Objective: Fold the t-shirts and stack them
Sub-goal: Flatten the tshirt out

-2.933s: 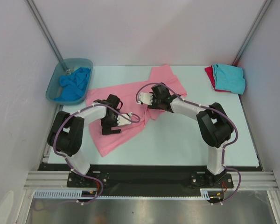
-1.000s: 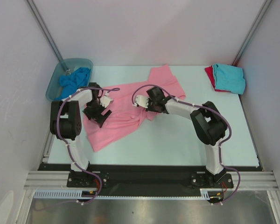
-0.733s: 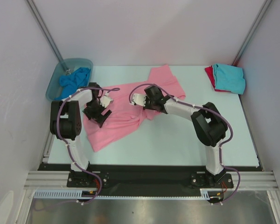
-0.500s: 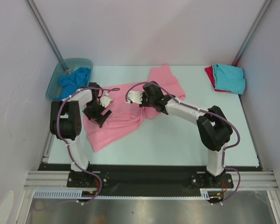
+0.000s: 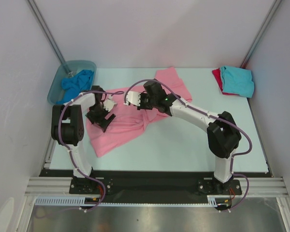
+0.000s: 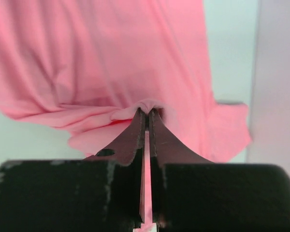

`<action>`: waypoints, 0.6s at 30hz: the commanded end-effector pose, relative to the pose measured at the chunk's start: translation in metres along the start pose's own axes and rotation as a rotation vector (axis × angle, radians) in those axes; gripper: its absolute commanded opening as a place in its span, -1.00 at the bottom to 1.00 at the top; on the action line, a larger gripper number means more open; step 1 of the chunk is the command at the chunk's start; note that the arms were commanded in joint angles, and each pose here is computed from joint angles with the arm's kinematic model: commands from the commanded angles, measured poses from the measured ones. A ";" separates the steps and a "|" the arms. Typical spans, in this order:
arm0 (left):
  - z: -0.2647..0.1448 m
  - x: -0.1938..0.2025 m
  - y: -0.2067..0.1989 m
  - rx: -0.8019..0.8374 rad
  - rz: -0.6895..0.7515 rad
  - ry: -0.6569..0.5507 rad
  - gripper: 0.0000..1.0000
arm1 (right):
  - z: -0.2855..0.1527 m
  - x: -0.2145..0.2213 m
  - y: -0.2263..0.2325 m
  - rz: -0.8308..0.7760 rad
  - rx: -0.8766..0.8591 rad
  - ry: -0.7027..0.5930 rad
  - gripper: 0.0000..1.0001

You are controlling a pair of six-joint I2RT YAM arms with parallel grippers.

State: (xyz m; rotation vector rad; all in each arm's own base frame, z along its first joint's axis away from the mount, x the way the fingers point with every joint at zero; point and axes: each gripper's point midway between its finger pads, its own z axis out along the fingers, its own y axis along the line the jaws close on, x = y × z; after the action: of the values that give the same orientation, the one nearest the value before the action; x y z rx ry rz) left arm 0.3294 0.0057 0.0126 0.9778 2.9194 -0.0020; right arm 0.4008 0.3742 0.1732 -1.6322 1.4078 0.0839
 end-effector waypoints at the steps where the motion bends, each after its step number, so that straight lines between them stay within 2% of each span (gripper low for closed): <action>1: 0.008 0.007 0.025 -0.089 -0.021 0.003 0.99 | -0.018 -0.033 0.019 0.050 -0.150 -0.101 -1.00; 5: 0.008 0.006 0.026 -0.090 -0.013 0.002 0.99 | -0.025 -0.023 0.056 0.097 -0.318 -0.065 -1.00; 13: 0.012 0.002 0.025 -0.082 -0.008 0.004 1.00 | -0.008 -0.016 0.067 0.123 -0.449 0.012 -1.00; 14: 0.012 0.001 0.025 -0.084 -0.004 0.002 0.99 | -0.008 -0.013 0.073 0.140 -0.476 0.034 -0.94; 18: 0.012 -0.003 0.026 -0.084 0.001 -0.002 0.99 | 0.006 -0.023 0.080 0.153 -0.528 0.025 -0.97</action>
State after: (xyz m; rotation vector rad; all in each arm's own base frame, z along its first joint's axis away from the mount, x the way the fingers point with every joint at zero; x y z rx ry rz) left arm 0.3296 0.0059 0.0127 0.9762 2.9181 -0.0030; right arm 0.3495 0.3942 0.1363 -1.9017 1.5906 0.4714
